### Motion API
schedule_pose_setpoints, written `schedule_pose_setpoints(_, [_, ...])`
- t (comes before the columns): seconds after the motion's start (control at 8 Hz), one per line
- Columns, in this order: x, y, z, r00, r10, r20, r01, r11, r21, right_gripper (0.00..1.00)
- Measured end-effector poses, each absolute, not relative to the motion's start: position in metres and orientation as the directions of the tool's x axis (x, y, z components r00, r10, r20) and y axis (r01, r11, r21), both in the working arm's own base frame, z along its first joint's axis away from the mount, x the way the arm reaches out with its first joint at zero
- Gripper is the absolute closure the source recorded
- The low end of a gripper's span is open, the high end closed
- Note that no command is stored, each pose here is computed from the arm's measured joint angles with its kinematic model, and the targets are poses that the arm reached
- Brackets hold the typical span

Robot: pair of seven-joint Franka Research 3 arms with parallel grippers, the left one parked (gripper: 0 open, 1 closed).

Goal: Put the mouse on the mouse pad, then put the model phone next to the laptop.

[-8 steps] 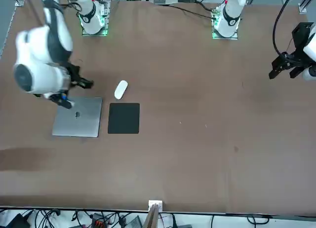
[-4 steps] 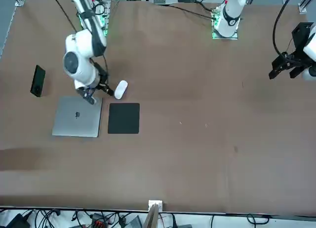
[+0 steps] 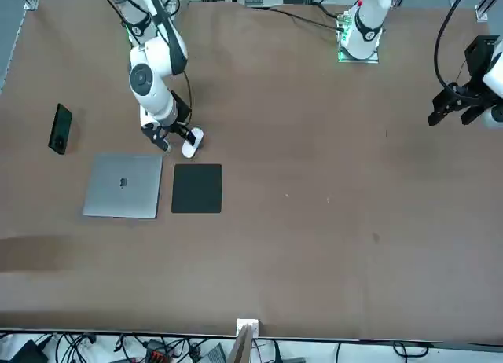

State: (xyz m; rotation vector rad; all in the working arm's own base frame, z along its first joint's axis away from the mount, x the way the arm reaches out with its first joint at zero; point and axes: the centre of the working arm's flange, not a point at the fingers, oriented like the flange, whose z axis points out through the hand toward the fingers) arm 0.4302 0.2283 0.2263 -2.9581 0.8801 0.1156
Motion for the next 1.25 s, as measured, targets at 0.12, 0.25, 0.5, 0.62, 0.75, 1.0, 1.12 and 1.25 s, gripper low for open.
schedule_pose_setpoints(0.12, [0.432,0.228,0.227,0.834,-0.546,-0.075,-0.550,-0.834,-0.043,0.00])
schedule_pose_setpoints(0.25, [0.435,0.227,0.228,0.833,-0.550,-0.058,-0.553,-0.831,-0.064,0.00])
schedule_pose_setpoints(0.5, [0.437,0.226,0.218,0.831,-0.555,-0.037,-0.556,-0.827,-0.079,0.00])
schedule_pose_setpoints(0.62, [0.436,0.225,0.211,0.830,-0.556,-0.036,-0.557,-0.827,-0.075,0.00])
schedule_pose_setpoints(0.75, [0.436,0.224,0.207,0.830,-0.556,-0.038,-0.558,-0.827,-0.070,0.00])
schedule_pose_setpoints(1.0, [0.434,0.227,0.204,0.833,-0.552,-0.038,-0.553,-0.831,-0.067,0.00])
schedule_pose_setpoints(1.12, [0.433,0.229,0.204,0.834,-0.551,-0.036,-0.552,-0.831,-0.070,0.00])
schedule_pose_setpoints(1.25, [0.433,0.231,0.205,0.828,-0.560,-0.033,-0.561,-0.824,-0.075,0.00])
